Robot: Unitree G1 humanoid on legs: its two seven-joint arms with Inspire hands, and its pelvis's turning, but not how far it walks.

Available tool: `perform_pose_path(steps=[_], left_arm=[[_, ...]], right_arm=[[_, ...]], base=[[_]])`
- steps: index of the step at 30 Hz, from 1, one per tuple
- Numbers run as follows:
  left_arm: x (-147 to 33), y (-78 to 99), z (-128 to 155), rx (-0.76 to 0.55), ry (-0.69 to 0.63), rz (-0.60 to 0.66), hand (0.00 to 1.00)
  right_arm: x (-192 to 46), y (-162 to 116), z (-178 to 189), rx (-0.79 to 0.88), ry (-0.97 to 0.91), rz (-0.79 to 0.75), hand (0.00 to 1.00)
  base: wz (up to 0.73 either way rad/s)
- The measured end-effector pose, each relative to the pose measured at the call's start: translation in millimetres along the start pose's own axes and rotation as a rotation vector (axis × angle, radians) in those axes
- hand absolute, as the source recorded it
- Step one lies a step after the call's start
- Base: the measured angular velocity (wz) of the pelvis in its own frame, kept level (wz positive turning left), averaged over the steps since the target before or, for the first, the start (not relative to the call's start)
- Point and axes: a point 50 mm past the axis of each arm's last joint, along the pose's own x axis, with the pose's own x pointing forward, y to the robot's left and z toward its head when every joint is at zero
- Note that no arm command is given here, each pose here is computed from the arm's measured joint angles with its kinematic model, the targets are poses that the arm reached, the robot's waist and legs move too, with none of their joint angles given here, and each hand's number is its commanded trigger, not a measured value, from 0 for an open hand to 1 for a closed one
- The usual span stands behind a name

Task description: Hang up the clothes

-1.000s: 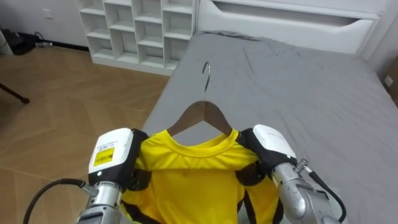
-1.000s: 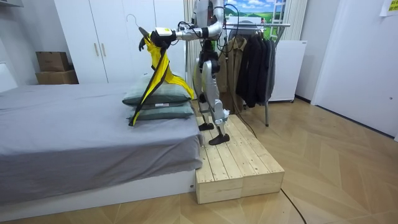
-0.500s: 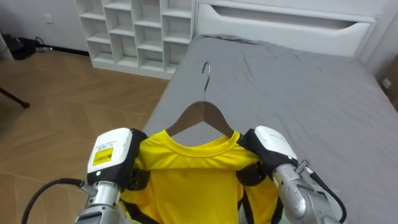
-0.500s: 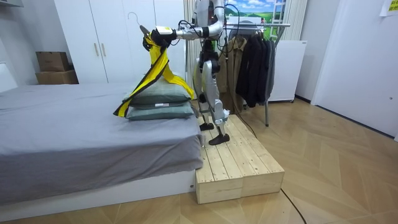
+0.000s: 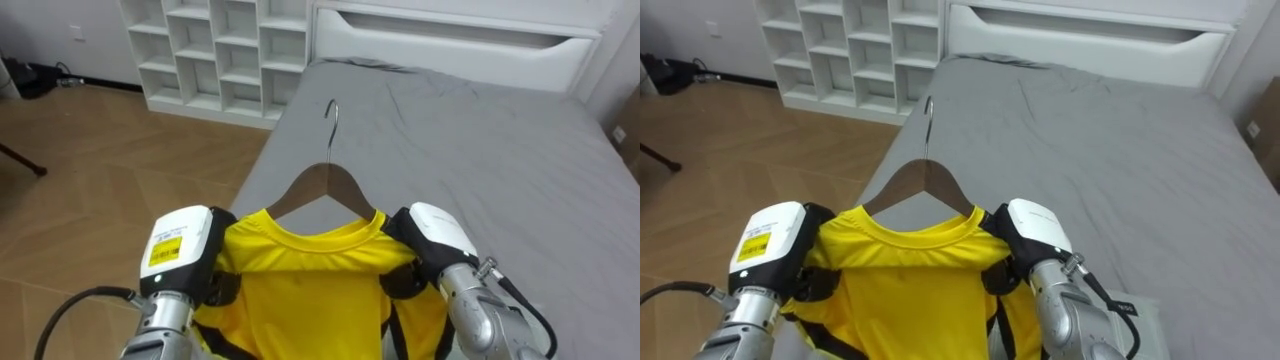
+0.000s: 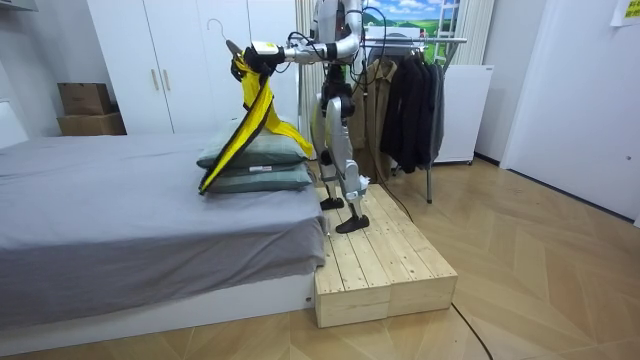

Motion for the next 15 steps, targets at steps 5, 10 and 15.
perform_pose_path(steps=[5,10,15], left_arm=[[0.1,-0.4,1,-0.027,0.003,-0.003,0.00],[0.4,-5.9,9,-0.153,0.012,-0.016,0.00],[-0.4,-9.6,14,-0.190,0.004,-0.034,0.00]], right_arm=[[0,0,0,-0.002,0.000,-0.002,1.00],[-1,4,0,-0.017,0.007,0.014,1.00],[-2,6,-2,-0.029,0.018,0.018,1.00]], base=[[0.00],[0.00],[0.00]])
